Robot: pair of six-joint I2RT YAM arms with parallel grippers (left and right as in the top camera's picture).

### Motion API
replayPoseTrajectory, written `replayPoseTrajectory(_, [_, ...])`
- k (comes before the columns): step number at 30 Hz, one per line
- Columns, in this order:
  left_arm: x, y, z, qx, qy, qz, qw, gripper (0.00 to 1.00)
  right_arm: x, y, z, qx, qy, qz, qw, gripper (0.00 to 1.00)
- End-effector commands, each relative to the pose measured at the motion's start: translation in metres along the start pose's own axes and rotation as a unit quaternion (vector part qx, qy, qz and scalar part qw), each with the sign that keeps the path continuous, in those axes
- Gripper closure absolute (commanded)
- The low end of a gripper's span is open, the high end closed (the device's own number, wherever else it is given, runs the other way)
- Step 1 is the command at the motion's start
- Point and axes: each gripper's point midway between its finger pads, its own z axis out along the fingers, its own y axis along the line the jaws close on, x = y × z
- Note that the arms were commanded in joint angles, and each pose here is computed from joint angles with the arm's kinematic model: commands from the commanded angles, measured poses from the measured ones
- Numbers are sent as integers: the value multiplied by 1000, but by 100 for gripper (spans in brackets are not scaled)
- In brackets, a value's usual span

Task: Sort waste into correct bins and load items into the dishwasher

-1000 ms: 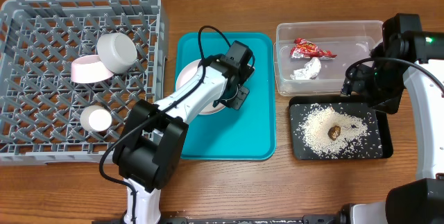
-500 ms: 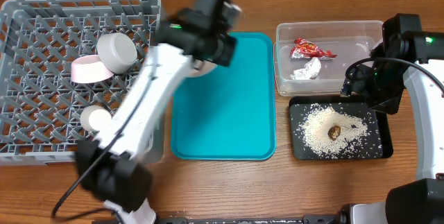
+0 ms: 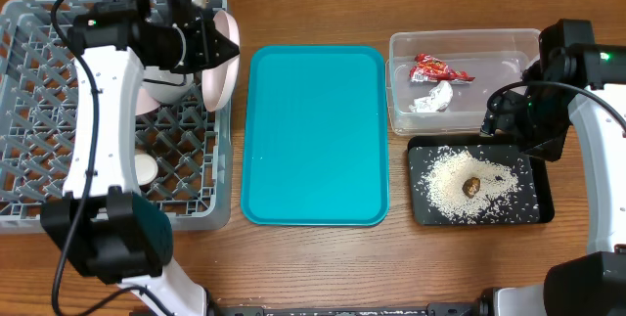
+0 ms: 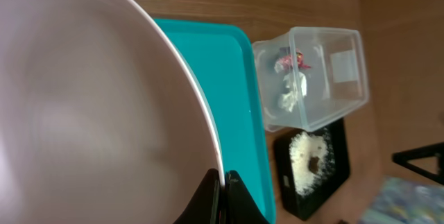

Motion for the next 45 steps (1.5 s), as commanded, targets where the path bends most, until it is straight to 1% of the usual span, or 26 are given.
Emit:
replayPoseTrajectory(1, [-1,6,6,83,11,-18,996,96,0,1,-7,-4,-13,-4,1000,22])
replayPoseTrajectory(3, [-1,24,7,77,13,-41,996,95,0,1,-7,-4,-13,-4,1000,22])
replayPoseTrajectory(4, [-1,31,6,74,12,-49,996,80,0,1,-7,-4,-13,-4,1000,22])
replayPoseTrajectory(5, [-2,37,2,71,9,-57,996,59,0,1,-7,-4,-13,-4,1000,22])
replayPoseTrajectory(6, [-2,43,-1,68,6,-64,996,41,0,1,-7,-4,-13,-4,1000,22])
replayPoseTrajectory(7, [-3,47,-5,66,2,-70,995,28,0,1,-7,-5,-13,-4,1000,22])
replayPoseTrajectory(8, [-3,49,-11,64,-2,-76,995,19,0,1,-7,-5,-14,-4,1000,22])
replayPoseTrajectory(9, [-4,51,-16,64,-7,-79,995,7,-1,2,-7,-5,-15,-4,1000,22])
replayPoseTrajectory(10, [-4,51,-20,62,-11,-80,995,0,-1,2,-7,-6,-16,-4,1000,22])
replayPoseTrajectory(12, [-3,51,-30,46,-17,-76,996,0,-3,5,-7,-14,-18,-5,1000,22])
replayPoseTrajectory(14, [-2,53,-38,13,-21,-69,997,0,-6,14,-8,-39,-23,-7,999,21])
replayPoseTrajectory(18, [6,57,-55,-104,-22,-44,993,0,-23,49,-15,-130,-58,-64,988,16])
replayPoseTrajectory(19, [10,60,-60,-144,-21,-51,988,0,-29,58,-18,-148,-74,-78,983,15])
replayPoseTrajectory(21, [19,71,-72,-231,-22,-86,969,0,-45,71,-24,-167,-114,-107,973,13])
replayPoseTrajectory(22, [26,78,-81,-288,-22,-111,951,0,-53,79,-27,-172,-136,-126,967,9])
replayPoseTrajectory(23, [30,81,-85,-313,-21,-120,942,0,-58,86,-30,-175,-152,-144,962,8])
replayPoseTrajectory(24, [42,83,-87,-352,-4,-125,928,0,-64,98,-34,-178,-176,-174,952,6])
replayPoseTrajectory(26, [58,81,-84,-366,32,-126,921,0,-64,106,-34,-173,-187,-197,947,3])
replayPoseTrajectory(28, [75,77,-81,-369,66,-134,917,0,-60,104,-30,-153,-181,-199,951,2])
replayPoseTrajectory(32, [108,70,-78,-372,129,-152,907,0,-50,87,-20,-112,-152,-169,967,0])
replayPoseTrajectory(35, [123,65,-78,-373,152,-155,902,0,-42,74,-17,-87,-136,-151,975,0])
replayPoseTrajectory(38, [131,57,-78,-369,138,-139,909,0,-34,71,-23,-88,-141,-152,974,0])
replayPoseTrajectory(41, [140,46,-80,-356,96,-116,922,0,-26,68,-34,-98,-175,-155,967,0])
replayPoseTrajectory(44, [151,35,-83,-332,34,-88,939,0,-14,64,-43,-111,-221,-160,956,0])
replayPoseTrajectory(45, [154,33,-87,-326,3,-75,942,0,-7,61,-46,-118,-244,-163,949,0])
